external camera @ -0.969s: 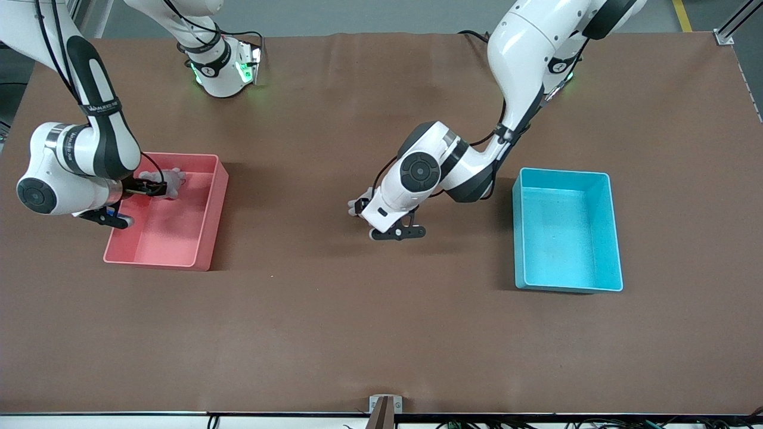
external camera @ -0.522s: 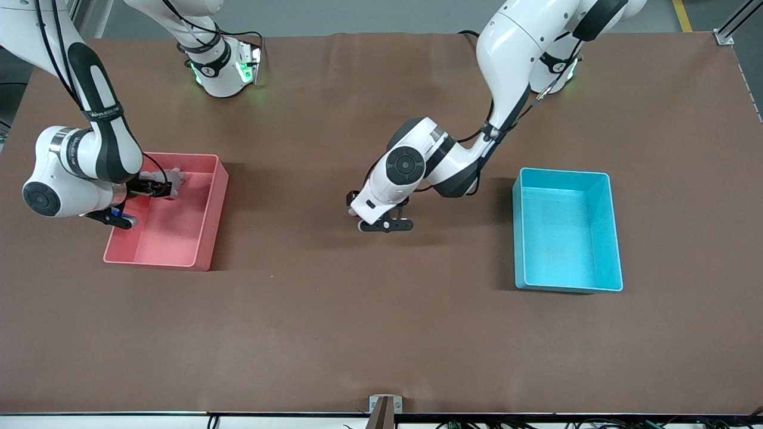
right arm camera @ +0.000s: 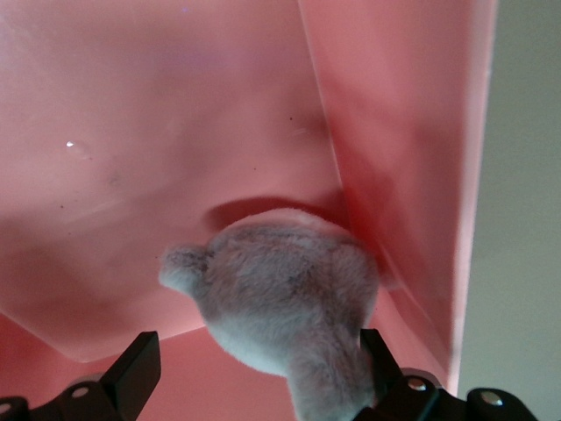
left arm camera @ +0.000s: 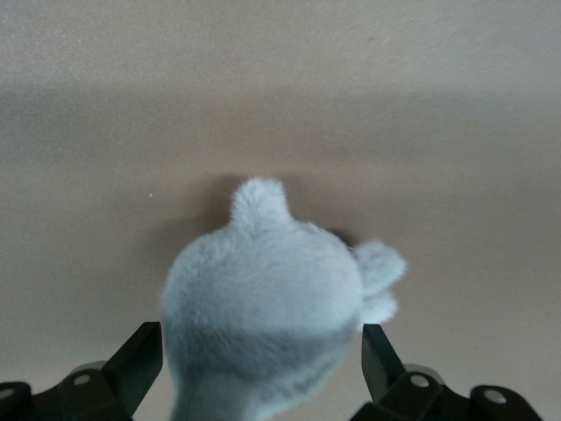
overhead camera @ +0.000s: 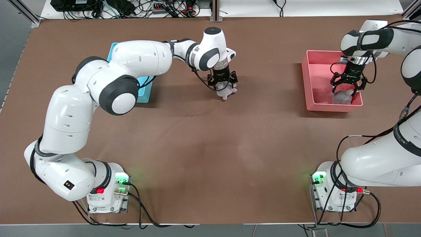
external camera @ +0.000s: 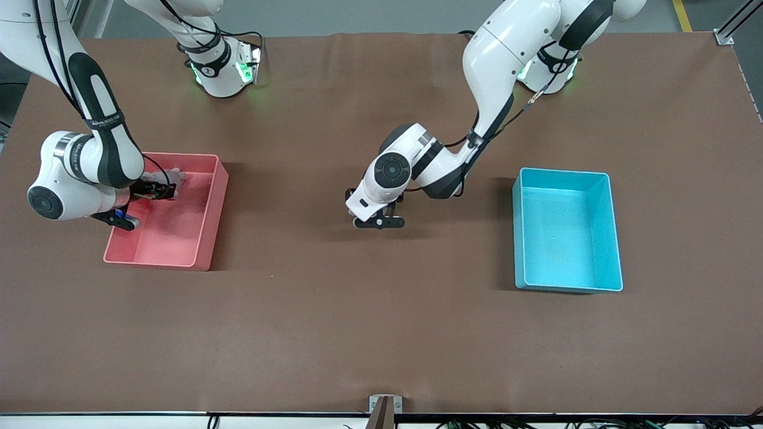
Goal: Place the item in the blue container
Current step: 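Grasp the second plush with the right gripper while the left gripper grasps the first, then carry the first plush into the blue box with the left gripper while the right lifts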
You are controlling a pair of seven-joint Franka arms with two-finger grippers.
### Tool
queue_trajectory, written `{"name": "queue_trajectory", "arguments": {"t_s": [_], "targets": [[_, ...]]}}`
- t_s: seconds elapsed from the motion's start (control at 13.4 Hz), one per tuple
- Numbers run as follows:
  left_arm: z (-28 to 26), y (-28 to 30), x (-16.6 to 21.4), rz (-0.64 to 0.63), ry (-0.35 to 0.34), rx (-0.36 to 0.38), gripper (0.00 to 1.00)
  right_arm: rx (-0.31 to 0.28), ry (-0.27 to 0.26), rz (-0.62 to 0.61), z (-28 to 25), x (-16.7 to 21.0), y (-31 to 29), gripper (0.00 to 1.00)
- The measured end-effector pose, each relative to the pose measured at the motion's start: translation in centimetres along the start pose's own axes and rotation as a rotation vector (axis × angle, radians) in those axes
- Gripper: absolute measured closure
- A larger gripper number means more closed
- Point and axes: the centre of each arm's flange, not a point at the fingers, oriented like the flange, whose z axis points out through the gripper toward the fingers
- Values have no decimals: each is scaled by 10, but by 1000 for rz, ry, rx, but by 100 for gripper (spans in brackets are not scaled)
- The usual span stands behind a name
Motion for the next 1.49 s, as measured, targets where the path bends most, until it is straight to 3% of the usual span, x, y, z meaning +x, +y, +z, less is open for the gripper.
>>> {"name": "queue_trajectory", "arguments": {"t_s": [0.3, 0.52, 0.89, 1.27, 1.49], "targets": [[5, -2, 2, 7, 4, 12, 4, 1, -5, 4, 3, 1, 1, 0], [0, 0, 3, 8, 12, 4, 35, 4, -16, 7, 7, 2, 0, 1], [-13, 5, 5, 11, 29, -10, 75, 36, -25, 41, 9, 3, -2, 4], [-110, -3, 7, 3, 43, 5, 82, 43, -29, 67, 10, 3, -3, 8], [-198, -49, 11, 18, 26, 86, 82, 45, -31, 69, 10, 3, -3, 41]]}}
